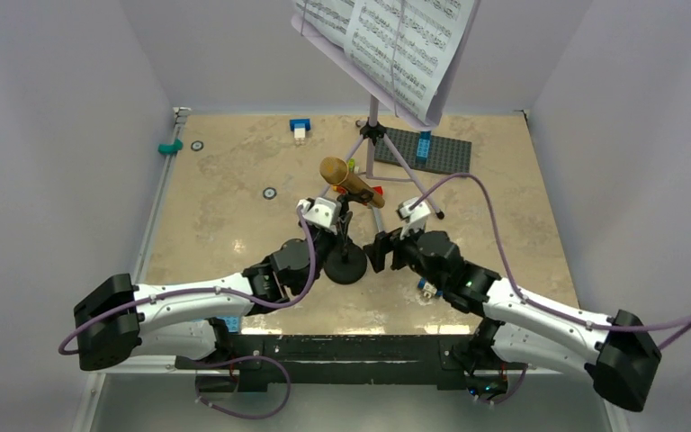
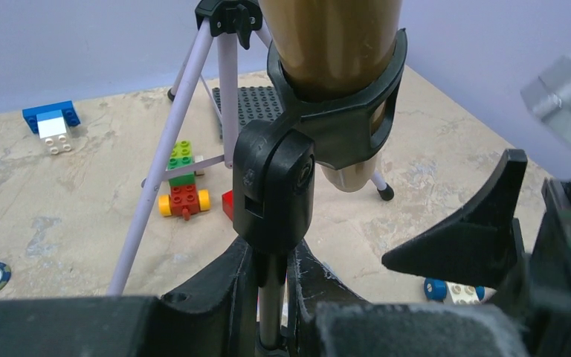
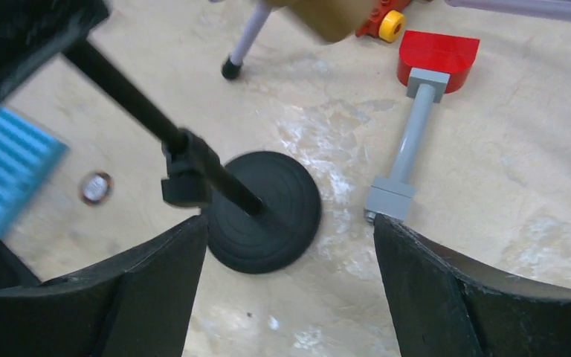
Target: Pack up the instrument practice props
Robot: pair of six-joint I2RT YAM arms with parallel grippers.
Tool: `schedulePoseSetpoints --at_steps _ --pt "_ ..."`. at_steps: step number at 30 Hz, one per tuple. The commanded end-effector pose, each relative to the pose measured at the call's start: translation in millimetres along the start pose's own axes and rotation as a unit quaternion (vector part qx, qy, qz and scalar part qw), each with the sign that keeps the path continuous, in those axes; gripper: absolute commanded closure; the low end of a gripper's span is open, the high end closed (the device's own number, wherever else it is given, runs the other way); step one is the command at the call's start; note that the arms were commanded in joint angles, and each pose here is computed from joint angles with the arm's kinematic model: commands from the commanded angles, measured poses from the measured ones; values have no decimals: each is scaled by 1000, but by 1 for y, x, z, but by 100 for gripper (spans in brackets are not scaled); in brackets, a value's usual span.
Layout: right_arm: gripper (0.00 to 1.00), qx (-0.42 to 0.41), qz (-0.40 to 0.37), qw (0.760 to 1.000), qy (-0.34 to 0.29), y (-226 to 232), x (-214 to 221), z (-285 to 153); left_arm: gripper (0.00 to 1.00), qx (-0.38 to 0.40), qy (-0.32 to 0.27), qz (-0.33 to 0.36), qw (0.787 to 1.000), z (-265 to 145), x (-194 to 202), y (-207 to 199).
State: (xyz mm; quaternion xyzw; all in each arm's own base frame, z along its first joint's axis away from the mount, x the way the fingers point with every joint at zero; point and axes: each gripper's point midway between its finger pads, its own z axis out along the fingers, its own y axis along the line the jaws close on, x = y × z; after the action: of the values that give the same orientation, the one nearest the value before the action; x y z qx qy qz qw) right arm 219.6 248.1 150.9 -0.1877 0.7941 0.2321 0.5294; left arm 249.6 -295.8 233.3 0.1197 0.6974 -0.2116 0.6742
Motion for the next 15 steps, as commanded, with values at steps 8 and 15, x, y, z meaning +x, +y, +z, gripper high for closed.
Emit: schedulePoseSetpoints --at_steps 8,15 --pt "17 -206 302 928 68 55 -19 -2 100 -5 67 34 997 -19 57 5" --pt "25 -234 370 894 91 55 -14 11 100 -7 62 32 998 -22 54 6"
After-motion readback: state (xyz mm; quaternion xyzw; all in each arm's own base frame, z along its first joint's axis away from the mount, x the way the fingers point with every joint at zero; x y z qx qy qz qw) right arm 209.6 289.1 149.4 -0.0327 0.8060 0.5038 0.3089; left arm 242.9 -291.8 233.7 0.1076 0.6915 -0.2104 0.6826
